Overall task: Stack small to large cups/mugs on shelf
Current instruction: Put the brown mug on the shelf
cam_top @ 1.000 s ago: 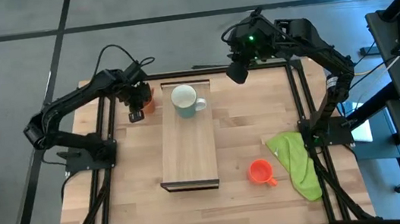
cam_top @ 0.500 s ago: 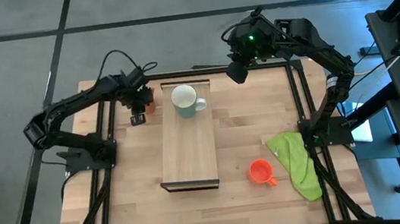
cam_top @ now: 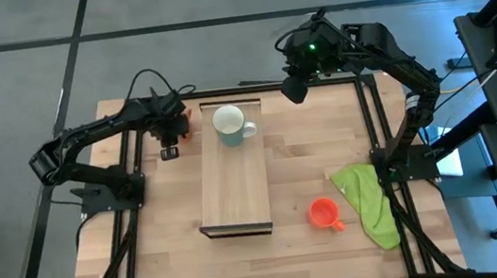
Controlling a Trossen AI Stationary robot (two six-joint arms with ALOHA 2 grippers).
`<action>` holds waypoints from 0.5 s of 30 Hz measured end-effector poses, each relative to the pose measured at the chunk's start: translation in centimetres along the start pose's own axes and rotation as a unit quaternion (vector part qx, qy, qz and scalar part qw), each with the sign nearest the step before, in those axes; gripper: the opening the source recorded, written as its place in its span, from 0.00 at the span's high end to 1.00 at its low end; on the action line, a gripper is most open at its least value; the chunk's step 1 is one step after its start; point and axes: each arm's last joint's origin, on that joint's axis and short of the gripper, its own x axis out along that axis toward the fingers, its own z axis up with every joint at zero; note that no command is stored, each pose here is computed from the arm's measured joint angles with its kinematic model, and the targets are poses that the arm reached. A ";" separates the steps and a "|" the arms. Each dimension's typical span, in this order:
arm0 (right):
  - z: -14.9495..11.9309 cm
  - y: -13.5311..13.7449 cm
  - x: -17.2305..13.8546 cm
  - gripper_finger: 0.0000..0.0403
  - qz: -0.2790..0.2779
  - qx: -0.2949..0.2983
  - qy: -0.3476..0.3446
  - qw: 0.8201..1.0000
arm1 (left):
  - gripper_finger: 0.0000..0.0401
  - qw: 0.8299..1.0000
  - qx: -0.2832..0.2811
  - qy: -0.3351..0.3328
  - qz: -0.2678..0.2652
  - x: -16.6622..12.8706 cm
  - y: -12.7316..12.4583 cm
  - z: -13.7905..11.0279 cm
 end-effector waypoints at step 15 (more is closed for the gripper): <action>0.0 -0.3 0.1 0.77 -0.004 0.007 0.001 1.000 | 0.83 0.998 -0.022 -0.041 -0.035 -2.9 -0.5 1.2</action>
